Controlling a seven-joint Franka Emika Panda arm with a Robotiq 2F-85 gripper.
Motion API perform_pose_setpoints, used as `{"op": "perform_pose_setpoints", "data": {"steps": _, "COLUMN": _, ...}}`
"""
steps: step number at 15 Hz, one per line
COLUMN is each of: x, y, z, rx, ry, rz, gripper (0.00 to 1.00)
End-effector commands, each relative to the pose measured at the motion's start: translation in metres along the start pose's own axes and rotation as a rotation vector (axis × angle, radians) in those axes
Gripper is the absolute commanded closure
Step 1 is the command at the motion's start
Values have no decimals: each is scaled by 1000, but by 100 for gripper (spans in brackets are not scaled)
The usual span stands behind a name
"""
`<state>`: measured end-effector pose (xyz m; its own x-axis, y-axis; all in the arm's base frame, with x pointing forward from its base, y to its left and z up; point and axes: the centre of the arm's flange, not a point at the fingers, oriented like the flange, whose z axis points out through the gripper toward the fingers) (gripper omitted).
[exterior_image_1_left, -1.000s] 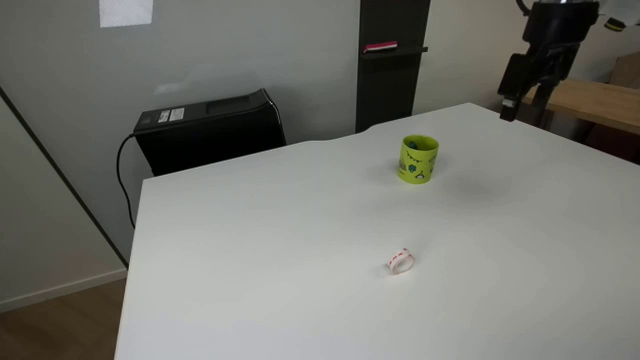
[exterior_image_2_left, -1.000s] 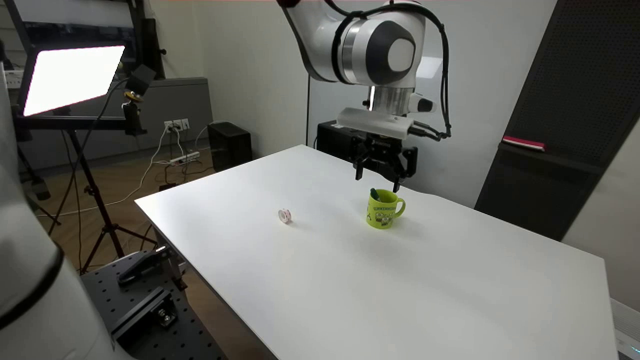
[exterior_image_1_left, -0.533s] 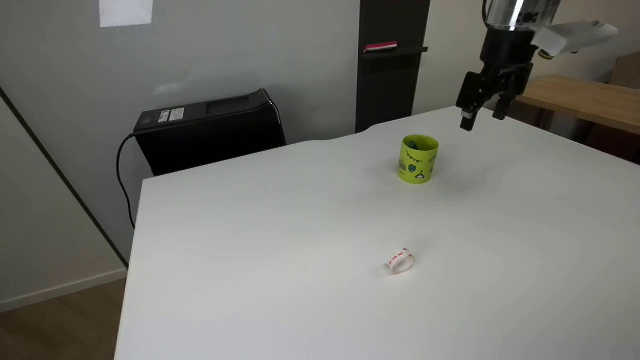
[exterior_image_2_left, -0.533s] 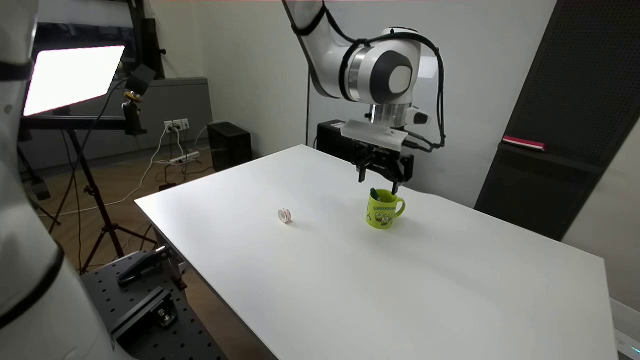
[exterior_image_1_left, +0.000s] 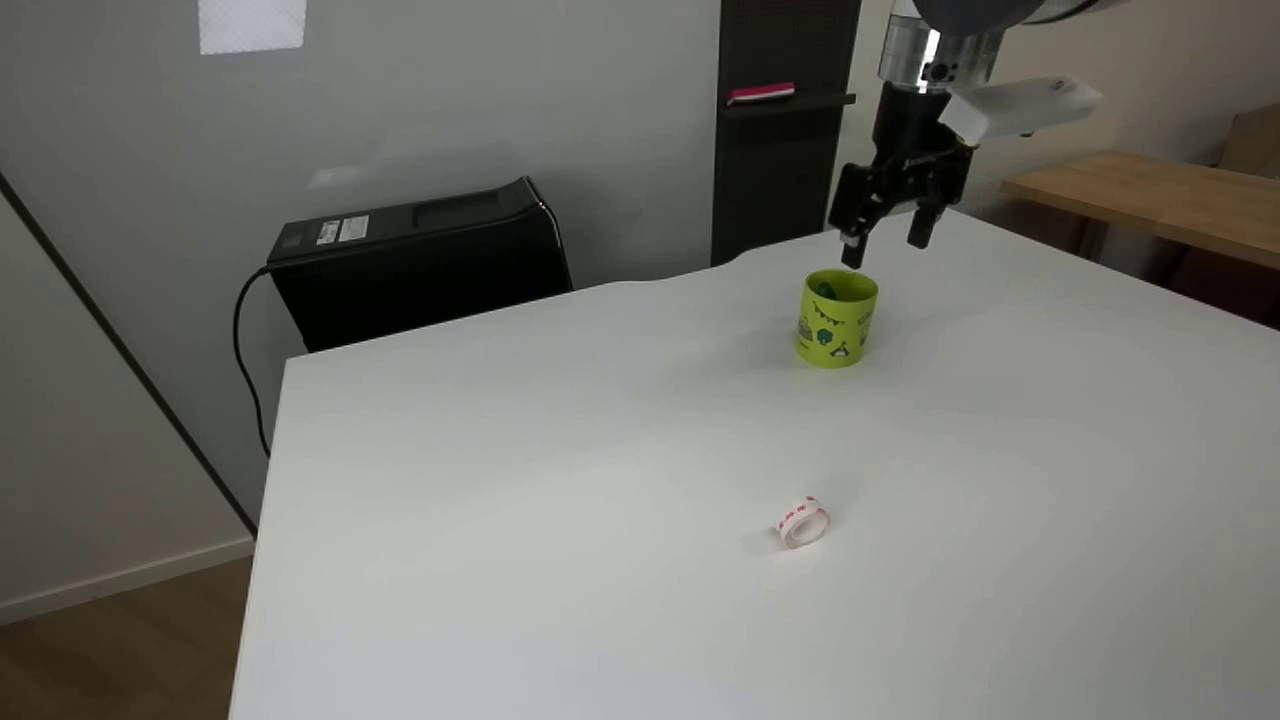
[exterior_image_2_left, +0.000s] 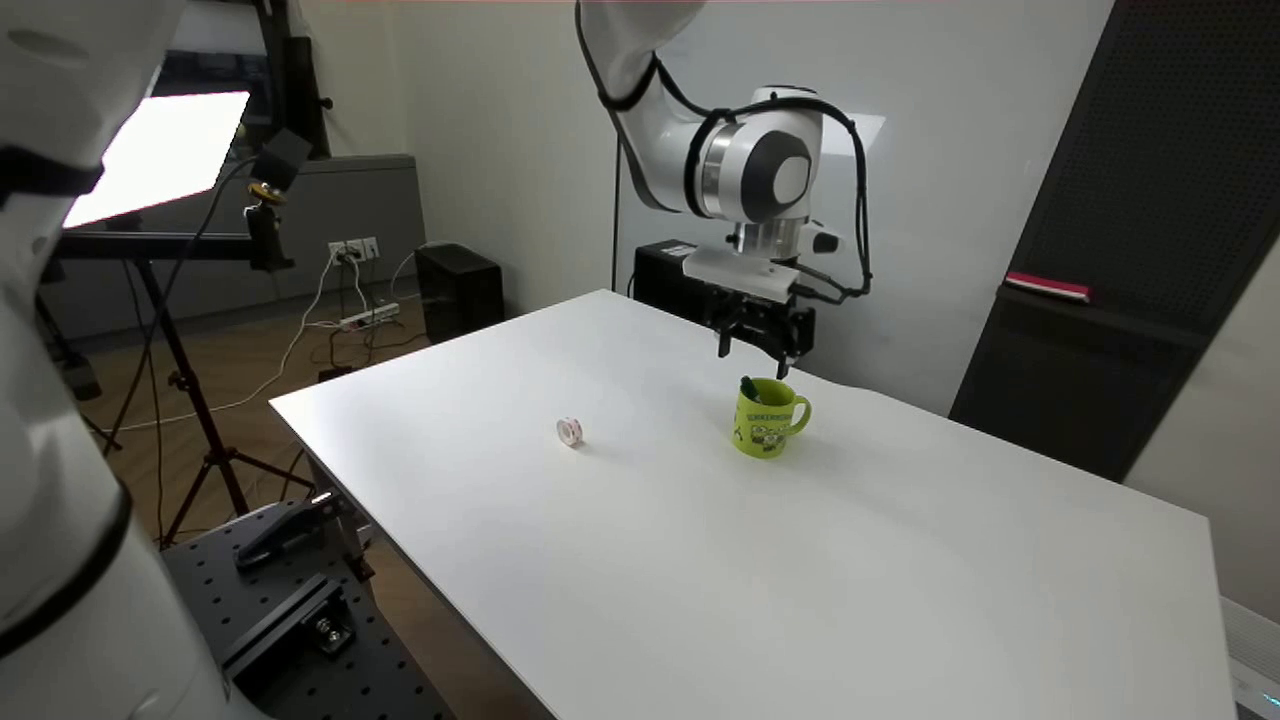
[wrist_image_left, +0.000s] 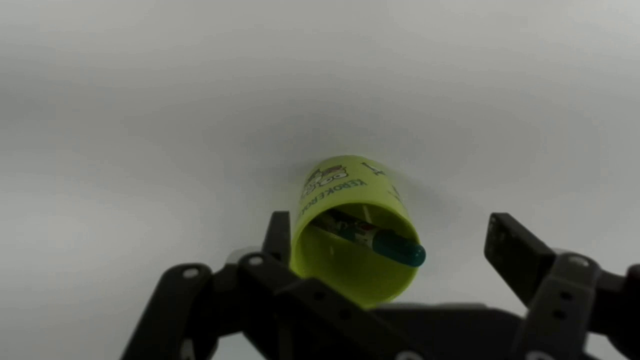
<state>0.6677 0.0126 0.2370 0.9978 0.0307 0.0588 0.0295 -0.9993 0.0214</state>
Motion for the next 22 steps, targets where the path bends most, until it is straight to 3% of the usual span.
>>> {"op": "perform_pose_setpoints", "data": {"steps": 1, "x": 35, "y": -9, "z": 11, "rx": -32, "ry": 2, "rz": 19, "gripper": 0}}
{"op": "perform_pose_setpoints", "data": {"steps": 14, "x": 60, "y": -12, "z": 74, "rx": -61, "ry": -64, "rz": 9, "gripper": 0}}
{"op": "perform_pose_setpoints", "data": {"steps": 22, "x": 70, "y": -20, "z": 66, "rx": -87, "ry": -48, "rz": -14, "gripper": 0}}
